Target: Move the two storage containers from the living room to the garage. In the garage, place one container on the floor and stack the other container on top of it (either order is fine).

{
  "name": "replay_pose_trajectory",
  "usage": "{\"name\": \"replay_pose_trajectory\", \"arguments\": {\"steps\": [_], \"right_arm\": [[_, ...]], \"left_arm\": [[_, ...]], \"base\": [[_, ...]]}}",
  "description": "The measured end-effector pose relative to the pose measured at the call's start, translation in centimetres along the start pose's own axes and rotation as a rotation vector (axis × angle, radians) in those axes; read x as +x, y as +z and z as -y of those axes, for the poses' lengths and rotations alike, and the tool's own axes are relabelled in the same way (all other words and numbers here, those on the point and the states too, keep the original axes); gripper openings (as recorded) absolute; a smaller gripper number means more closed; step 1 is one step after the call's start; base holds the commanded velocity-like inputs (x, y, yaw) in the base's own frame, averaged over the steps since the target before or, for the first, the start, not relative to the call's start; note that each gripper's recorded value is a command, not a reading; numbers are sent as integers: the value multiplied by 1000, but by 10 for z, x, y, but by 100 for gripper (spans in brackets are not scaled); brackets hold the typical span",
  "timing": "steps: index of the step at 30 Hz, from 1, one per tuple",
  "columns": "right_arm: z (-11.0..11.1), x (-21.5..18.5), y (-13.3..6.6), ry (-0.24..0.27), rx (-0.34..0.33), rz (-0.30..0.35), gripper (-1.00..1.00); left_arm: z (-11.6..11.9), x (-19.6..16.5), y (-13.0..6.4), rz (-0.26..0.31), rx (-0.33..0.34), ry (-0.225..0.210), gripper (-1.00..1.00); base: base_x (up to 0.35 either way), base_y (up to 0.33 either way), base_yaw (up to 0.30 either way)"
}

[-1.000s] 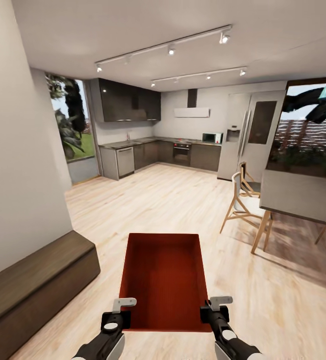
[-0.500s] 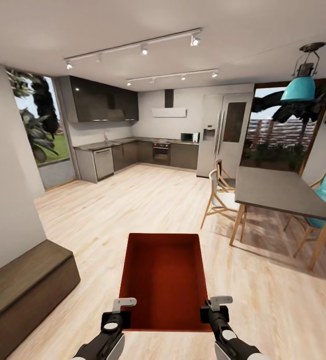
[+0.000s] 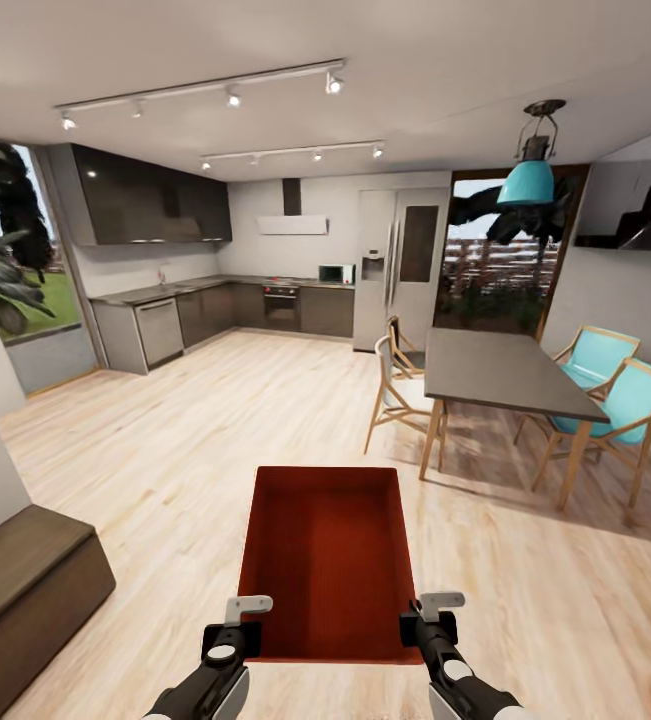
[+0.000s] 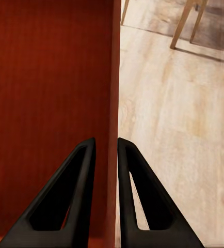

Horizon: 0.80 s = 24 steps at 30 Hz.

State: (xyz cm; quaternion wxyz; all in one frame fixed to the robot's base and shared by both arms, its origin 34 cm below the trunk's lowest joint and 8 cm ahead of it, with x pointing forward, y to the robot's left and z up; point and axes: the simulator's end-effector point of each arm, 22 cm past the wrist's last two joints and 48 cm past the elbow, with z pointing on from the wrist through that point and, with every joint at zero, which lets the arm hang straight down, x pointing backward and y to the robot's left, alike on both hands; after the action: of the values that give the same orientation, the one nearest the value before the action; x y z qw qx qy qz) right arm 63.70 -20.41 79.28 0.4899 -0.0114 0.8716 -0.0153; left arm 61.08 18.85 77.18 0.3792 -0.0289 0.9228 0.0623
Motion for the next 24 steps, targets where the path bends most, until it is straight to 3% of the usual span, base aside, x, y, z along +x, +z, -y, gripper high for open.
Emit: {"name": "replay_pose_trajectory", "arguments": {"steps": [24], "right_arm": [[0, 0, 0, 0, 0, 0, -100]], "left_arm": [[0, 0, 0, 0, 0, 0, -100]], "base": [[0, 0, -283]]}}
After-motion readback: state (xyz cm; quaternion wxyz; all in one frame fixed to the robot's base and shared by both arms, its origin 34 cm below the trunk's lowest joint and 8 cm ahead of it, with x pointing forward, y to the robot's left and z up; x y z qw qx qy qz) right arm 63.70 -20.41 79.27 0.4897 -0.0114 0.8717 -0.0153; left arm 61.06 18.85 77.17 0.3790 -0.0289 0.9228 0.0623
